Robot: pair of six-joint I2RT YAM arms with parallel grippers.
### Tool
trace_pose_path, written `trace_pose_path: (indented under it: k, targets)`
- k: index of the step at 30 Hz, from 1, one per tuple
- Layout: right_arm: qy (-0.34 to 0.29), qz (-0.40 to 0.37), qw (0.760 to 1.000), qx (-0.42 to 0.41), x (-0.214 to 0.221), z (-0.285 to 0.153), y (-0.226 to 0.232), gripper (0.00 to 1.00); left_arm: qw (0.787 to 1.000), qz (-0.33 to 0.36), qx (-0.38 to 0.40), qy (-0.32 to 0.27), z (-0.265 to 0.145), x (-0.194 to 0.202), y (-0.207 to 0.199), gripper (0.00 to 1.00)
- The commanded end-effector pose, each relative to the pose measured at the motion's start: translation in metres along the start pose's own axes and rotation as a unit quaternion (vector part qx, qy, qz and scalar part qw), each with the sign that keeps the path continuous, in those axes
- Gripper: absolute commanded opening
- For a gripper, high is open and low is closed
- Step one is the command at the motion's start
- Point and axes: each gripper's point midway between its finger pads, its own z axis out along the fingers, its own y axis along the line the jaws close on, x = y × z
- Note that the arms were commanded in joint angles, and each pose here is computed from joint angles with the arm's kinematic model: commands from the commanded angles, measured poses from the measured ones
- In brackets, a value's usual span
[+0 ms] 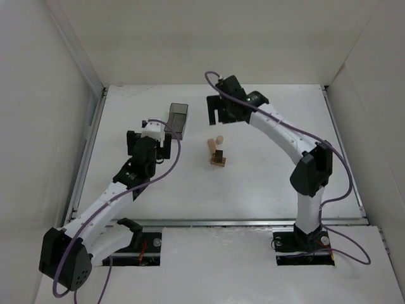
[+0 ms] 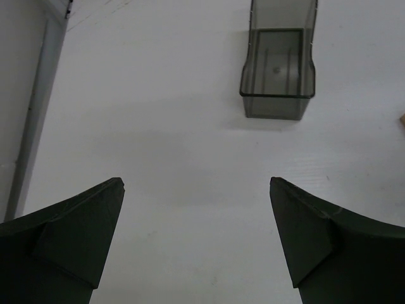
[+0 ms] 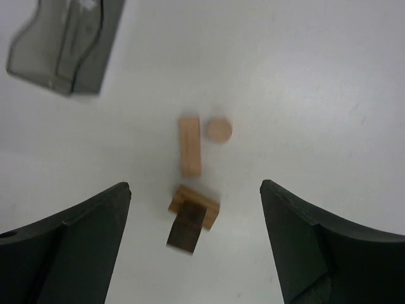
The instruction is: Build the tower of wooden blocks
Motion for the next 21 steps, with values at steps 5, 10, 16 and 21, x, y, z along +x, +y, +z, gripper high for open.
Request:
trace_pose_path:
  k: [5, 10, 16, 21]
  targets:
    - [0.059, -0.138, 0.986, -0.071, -0.017, 0.074, 0.013, 0.76, 0.997, -0.035, -0.061, -0.002, 0.004, -0.051, 0.041, 0.99]
    - [0.096, -0.139, 0.981, -0.099, 0.008, 0.095, 0.021, 0.6, 0.998, -0.048, -0.05, 0.009, 0.012, -0.05, 0.042, 0.99]
    - [0.128, -0.128, 0.981, -0.072, 0.041, 0.106, 0.011, 0.54, 0.997, -0.057, -0.045, 0.01, 0.024, -0.046, 0.046, 0.99]
    - [0.148, -0.137, 0.976, -0.078, 0.061, 0.109, 0.017, 0.48, 0.998, -0.053, -0.045, 0.0, 0.029, -0.046, 0.047, 0.99]
